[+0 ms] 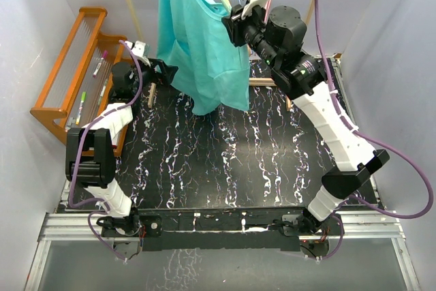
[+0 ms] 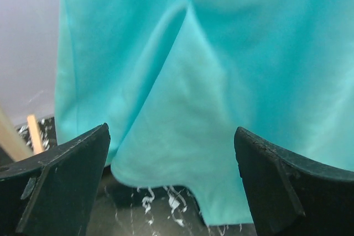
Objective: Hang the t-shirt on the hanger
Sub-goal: Place the hanger at the clothesline.
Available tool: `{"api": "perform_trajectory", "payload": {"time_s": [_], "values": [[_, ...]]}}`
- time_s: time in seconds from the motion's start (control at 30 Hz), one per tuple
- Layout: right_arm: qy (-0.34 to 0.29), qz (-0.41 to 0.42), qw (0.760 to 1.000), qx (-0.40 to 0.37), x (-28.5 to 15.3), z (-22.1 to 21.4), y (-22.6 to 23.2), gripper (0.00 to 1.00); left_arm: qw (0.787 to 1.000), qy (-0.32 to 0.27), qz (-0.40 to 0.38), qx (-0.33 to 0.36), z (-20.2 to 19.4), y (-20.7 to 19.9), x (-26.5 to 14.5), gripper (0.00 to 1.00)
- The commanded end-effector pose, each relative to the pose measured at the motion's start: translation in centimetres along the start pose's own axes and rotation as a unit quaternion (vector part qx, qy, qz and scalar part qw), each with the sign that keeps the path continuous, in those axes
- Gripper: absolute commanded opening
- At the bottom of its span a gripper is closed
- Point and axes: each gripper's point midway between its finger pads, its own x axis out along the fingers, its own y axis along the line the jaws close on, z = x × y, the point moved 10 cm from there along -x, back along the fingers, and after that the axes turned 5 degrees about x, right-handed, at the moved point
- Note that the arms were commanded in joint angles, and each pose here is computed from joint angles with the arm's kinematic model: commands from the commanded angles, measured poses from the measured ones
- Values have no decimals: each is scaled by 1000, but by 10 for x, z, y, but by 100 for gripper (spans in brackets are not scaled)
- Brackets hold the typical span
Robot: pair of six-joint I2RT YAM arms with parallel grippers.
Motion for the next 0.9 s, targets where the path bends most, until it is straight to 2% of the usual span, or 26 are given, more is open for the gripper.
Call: {"api": "perform_trajectory", "payload": {"time_s": [0.0, 0.43, 0.77, 0.87], "values": [[-75, -6, 997, 5, -15, 34, -3, 8, 995, -80, -60, 7, 27, -9, 1, 92], [-70, 6, 998, 5, -21, 33, -1, 8, 993, -81, -87, 4, 16, 2, 32, 92], [-64, 13, 998, 4, -25, 34, -1, 8, 989, -87, -120, 25, 11, -14, 62, 92], [-63, 12, 998, 3, -27, 34, -1, 8, 987, -85, -132, 28, 7, -21, 69, 89]]}}
